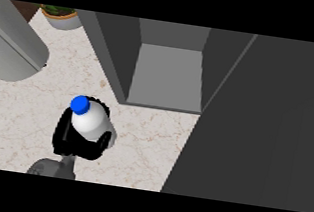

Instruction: Pick up the bottled water, place it into the cabinet and close the cabinet

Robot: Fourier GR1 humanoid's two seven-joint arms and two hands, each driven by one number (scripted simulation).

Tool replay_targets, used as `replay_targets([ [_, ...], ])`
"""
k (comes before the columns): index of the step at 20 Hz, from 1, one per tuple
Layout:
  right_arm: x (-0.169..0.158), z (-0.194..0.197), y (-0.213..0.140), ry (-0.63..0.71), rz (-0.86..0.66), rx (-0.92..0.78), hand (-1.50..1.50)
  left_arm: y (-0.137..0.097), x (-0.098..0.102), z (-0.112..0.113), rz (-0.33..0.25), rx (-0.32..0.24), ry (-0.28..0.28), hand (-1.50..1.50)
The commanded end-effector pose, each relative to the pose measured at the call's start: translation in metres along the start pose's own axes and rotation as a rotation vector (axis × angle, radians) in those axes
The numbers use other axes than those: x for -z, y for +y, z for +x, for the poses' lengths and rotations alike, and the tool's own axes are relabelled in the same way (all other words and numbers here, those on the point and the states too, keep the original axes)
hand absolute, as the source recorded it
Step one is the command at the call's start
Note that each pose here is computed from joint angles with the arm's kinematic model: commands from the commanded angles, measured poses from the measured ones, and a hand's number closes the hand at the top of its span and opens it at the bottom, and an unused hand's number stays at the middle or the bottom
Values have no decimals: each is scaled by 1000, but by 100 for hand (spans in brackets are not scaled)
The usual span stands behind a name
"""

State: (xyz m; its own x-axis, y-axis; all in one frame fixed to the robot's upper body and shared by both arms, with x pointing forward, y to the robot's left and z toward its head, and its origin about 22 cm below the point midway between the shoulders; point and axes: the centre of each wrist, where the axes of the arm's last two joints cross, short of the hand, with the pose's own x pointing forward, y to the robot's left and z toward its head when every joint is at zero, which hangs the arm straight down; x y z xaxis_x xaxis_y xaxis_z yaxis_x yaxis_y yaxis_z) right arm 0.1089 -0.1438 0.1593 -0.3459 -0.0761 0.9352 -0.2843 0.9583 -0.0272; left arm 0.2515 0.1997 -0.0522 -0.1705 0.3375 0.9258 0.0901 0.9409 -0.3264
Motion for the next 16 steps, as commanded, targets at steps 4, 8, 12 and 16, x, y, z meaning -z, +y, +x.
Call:
replay_targets([
  [4, -14, 20, 0, -59, -25, -7, -150, -42, 29, 34, -33, 37, -44, 150],
  [8, -15, 25, 0, -61, -19, -8, -150, -66, 39, 48, -48, 22, -35, 150],
  [12, -21, 26, -1, -62, -17, 13, -150, -91, 55, 39, -53, 55, -23, 150],
  [16, -17, 10, 2, -79, -15, -11, -150, -109, 72, 57, -53, 67, -49, 150],
])
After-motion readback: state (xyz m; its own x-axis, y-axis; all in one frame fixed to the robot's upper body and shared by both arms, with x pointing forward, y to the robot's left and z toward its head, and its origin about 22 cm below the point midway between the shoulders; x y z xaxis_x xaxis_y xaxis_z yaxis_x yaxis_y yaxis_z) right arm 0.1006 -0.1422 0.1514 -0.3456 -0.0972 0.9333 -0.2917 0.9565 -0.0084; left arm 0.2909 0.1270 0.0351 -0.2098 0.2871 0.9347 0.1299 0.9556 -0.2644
